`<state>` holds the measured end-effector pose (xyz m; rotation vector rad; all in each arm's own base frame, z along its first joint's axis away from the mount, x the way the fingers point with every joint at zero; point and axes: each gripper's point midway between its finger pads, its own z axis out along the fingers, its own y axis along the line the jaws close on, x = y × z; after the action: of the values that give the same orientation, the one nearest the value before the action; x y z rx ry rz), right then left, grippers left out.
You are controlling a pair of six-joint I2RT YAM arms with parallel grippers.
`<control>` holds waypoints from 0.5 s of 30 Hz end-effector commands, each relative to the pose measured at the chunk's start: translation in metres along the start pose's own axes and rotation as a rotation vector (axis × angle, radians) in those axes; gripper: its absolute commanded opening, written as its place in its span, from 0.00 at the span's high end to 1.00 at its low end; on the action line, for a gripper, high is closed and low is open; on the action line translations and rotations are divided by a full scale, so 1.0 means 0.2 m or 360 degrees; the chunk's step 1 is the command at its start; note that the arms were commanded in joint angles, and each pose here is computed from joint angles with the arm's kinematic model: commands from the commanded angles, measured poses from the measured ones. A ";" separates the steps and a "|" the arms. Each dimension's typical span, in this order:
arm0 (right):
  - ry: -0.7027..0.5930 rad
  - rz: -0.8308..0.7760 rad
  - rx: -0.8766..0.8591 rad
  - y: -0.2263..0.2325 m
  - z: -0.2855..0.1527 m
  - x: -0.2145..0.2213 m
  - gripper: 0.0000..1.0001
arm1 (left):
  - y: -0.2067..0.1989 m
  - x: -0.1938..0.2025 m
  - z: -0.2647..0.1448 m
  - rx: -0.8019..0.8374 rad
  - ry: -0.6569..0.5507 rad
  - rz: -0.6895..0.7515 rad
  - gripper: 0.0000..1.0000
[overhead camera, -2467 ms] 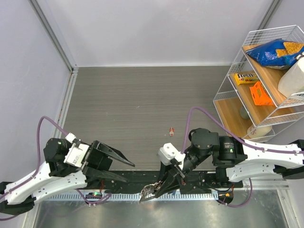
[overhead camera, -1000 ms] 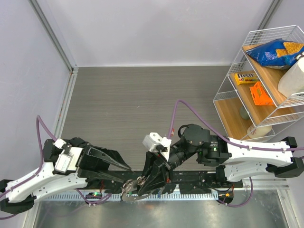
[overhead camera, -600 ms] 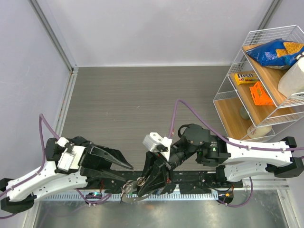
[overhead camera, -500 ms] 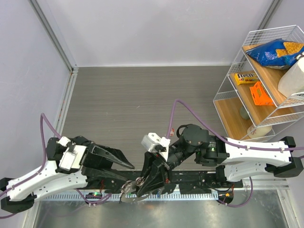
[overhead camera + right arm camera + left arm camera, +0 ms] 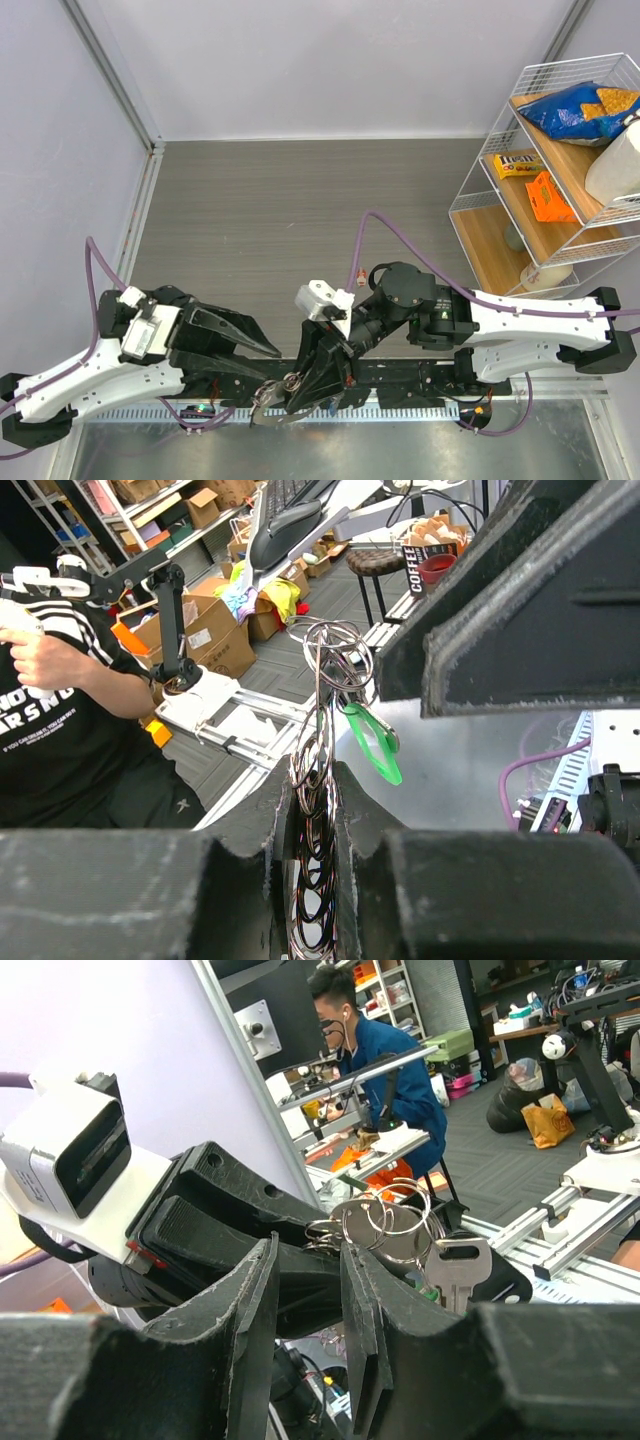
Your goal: Put the keys on the keyring
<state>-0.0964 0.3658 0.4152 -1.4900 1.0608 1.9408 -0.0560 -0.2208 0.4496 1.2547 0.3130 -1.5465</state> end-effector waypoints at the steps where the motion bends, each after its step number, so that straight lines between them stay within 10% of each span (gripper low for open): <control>1: -0.0117 -0.0098 -0.0034 0.04 -0.02 -0.11 0.94 | -0.03 -0.10 0.01 0.0050 -0.0082 0.0075 0.64; 15: -0.0130 -0.0086 -0.0019 0.03 -0.04 -0.10 0.94 | -0.05 -0.11 0.01 0.0075 -0.0097 0.0056 0.65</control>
<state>-0.0915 0.3686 0.4038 -1.4858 1.0930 1.9312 -0.0635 -0.2126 0.4571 1.2485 0.2646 -1.5739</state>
